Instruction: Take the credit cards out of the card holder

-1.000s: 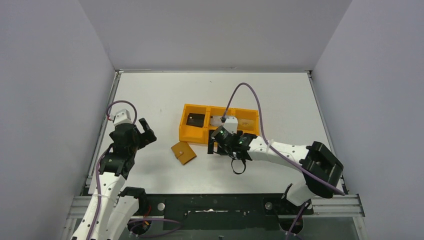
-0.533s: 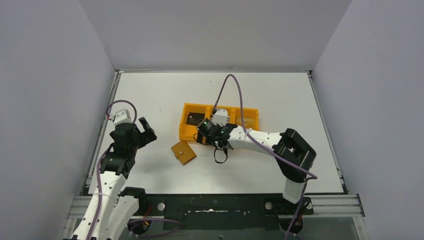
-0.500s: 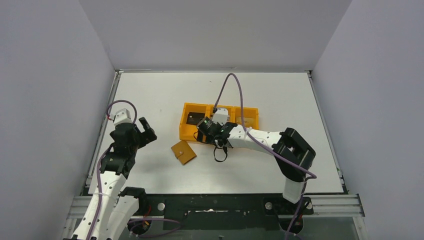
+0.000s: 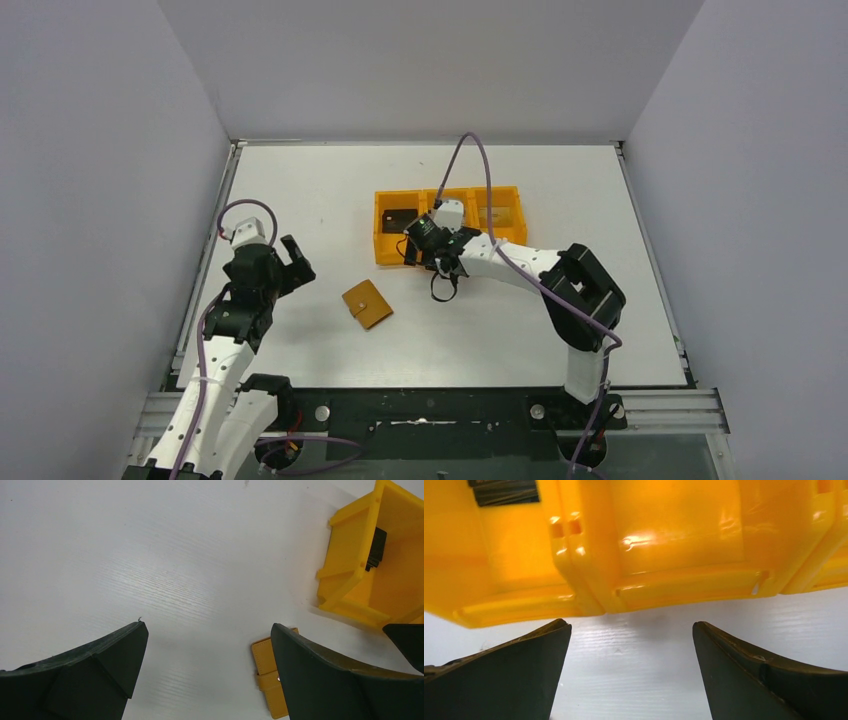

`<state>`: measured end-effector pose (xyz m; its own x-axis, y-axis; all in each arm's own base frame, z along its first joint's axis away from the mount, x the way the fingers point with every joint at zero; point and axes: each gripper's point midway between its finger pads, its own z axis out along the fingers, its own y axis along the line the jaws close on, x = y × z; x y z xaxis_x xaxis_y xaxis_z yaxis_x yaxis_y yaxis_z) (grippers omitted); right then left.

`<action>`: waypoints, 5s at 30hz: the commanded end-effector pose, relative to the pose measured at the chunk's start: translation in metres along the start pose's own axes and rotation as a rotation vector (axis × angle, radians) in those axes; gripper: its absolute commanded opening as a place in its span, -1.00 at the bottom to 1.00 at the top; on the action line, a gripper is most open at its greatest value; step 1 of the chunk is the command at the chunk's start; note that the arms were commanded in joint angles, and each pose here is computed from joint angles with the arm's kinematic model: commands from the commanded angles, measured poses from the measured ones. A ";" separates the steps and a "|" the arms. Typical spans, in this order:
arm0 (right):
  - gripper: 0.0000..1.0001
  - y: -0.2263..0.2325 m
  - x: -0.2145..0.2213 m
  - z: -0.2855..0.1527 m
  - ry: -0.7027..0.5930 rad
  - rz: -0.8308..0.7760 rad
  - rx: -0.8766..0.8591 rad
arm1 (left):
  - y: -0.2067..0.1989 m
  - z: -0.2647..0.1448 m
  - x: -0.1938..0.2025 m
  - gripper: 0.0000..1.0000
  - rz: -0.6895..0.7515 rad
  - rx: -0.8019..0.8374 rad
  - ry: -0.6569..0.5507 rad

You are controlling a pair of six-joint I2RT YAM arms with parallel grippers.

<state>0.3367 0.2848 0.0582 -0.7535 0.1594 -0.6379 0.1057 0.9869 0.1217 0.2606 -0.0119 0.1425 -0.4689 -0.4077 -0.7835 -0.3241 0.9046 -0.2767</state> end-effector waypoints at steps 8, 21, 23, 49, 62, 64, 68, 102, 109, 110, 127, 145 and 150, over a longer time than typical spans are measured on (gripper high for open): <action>0.92 0.097 0.032 -0.058 -0.006 -0.103 -0.405 | -0.004 0.000 -0.019 0.91 -0.016 0.008 -0.065; 0.35 0.134 0.102 -0.045 0.192 -0.215 -0.550 | -0.003 -0.001 -0.019 0.80 -0.019 0.004 -0.068; 0.25 0.131 0.110 -0.043 0.205 -0.234 -0.536 | -0.003 0.000 -0.018 0.77 -0.019 0.004 -0.065; -0.94 0.008 0.129 -0.082 0.132 -0.076 -0.357 | -0.129 -0.020 0.064 0.20 0.061 0.557 0.333; -0.05 -0.029 0.124 -0.102 0.099 0.053 -0.339 | -0.211 -0.031 0.114 0.29 0.234 0.728 0.418; -0.05 -0.023 0.129 -0.111 0.116 0.086 -0.412 | -0.222 -0.031 0.114 0.30 0.256 0.766 0.417; -0.05 -0.009 0.145 -0.124 0.157 0.162 -0.580 | -0.235 -0.025 0.127 0.30 0.303 0.808 0.464; -0.01 -0.017 0.065 -0.075 0.154 0.214 -0.530 | -0.215 -0.085 0.210 -0.13 0.142 0.925 0.662; 0.01 -0.045 0.082 -0.082 0.163 0.238 -0.403 | -0.195 -0.048 0.156 0.40 0.153 0.693 0.402; 0.02 -0.044 0.085 -0.086 0.160 0.252 -0.419 | -0.193 -0.042 0.152 0.42 0.152 0.684 0.403; -0.05 -0.005 0.094 -0.080 0.176 0.291 -0.515 | -0.203 -0.053 0.219 0.14 0.125 0.839 0.680; 0.06 -0.060 0.057 -0.079 0.100 0.144 -0.228 | -0.186 -0.067 0.192 0.22 0.107 0.646 0.477; 0.06 -0.046 0.081 -0.094 0.105 0.192 -0.267 | -0.189 -0.045 0.173 0.32 0.113 0.670 0.480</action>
<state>0.2203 0.2428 0.0657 -0.8318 0.2664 -0.4870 0.0558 0.9130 0.4042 0.1719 -0.2639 0.0695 -0.8500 -0.1678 -0.4993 0.2151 0.7547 -0.6198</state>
